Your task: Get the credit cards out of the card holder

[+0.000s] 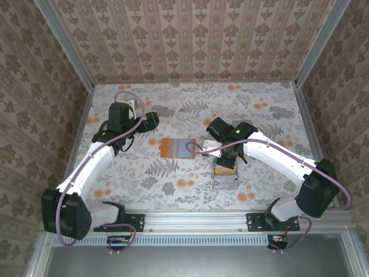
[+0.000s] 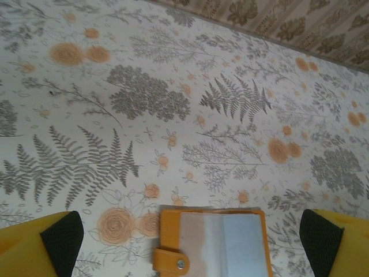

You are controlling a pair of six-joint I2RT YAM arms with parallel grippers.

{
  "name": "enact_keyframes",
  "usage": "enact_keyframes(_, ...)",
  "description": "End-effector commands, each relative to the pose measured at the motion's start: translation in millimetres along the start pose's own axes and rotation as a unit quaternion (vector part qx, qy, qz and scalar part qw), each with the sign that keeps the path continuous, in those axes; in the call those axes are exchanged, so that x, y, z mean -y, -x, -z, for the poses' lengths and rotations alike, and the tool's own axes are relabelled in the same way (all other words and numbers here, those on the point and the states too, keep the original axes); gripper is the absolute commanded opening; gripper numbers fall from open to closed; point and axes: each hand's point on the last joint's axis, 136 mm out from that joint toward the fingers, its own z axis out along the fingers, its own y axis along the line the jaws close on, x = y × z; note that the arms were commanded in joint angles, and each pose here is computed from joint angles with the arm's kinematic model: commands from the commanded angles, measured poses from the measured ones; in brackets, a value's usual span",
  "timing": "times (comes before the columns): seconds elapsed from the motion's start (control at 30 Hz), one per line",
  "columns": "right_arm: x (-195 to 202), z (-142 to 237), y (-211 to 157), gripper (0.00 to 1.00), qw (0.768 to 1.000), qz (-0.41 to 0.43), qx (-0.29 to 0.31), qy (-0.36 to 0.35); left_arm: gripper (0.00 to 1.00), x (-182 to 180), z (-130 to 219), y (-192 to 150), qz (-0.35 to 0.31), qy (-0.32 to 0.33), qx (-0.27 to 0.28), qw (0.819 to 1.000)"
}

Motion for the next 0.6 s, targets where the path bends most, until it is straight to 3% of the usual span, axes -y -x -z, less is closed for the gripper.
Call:
enact_keyframes(0.0, 7, 2, -9, 0.0, 0.998, 0.047, -0.013, -0.037, 1.0, -6, 8, 18, -0.016, 0.015, 0.057, 0.998)
enact_keyframes(0.5, 6, -26, -3, 0.0, 0.997, 0.062, -0.005, -0.04, 1.0, -9, 7, 9, -0.009, 0.019, 0.035, 0.999)
enact_keyframes(0.57, 7, -30, -4, 0.08, 0.997, 0.055, -0.006, -0.046, 1.0, -9, 7, 7, -0.01, 0.017, 0.032, 0.999)
